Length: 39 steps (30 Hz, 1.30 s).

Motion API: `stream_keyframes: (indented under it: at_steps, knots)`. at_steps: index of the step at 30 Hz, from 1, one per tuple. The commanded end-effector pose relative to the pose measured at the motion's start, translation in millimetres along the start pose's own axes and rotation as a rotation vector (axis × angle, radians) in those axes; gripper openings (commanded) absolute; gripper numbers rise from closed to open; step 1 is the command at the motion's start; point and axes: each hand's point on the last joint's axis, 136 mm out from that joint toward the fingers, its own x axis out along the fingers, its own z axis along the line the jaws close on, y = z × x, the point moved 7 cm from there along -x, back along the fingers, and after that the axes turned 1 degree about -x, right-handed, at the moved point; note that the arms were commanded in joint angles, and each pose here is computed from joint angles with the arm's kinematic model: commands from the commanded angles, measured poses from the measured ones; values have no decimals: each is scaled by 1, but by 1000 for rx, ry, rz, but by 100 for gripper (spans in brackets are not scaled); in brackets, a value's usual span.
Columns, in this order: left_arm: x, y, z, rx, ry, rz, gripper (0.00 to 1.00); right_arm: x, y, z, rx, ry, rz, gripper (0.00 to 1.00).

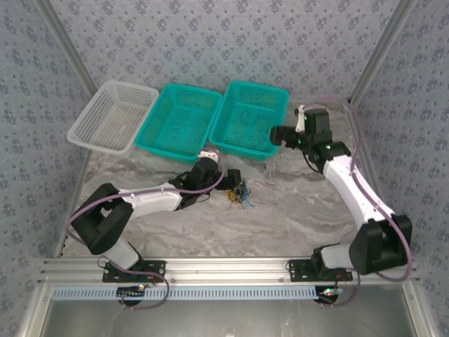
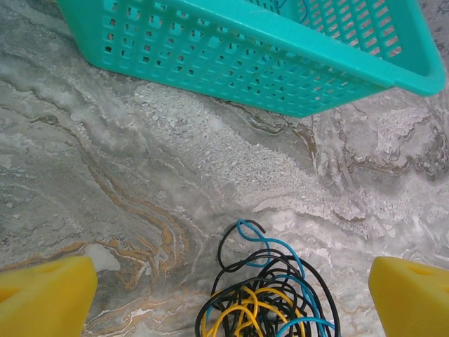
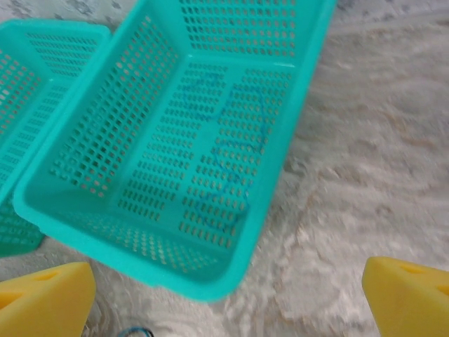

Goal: Untangle the cables

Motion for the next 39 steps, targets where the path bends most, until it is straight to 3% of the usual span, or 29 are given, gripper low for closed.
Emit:
stream_keyframes:
  at_steps: [1, 9, 19, 31, 35, 39]
  knots:
    - [-2, -7, -6, -30, -12, -3, 100, -16, 17, -8, 78, 67, -9, 100]
    - [-3, -9, -6, -51, -52, 31, 99, -35, 56, -6, 189, 56, 7, 100]
    - [-23, 1, -12, -3, 25, 122, 99, -29, 121, 42, 268, -4, 82, 99]
    - [-54, 11, 3, -62, -52, 214, 99, -17, 160, 86, 151, -98, 137, 99]
    - [-55, 13, -5, -85, 62, 284, 99, -4, 169, 97, 175, -201, 179, 96]
    - [-57, 12, -8, -92, 112, 273, 99, 3, 172, 101, 181, -238, 214, 96]
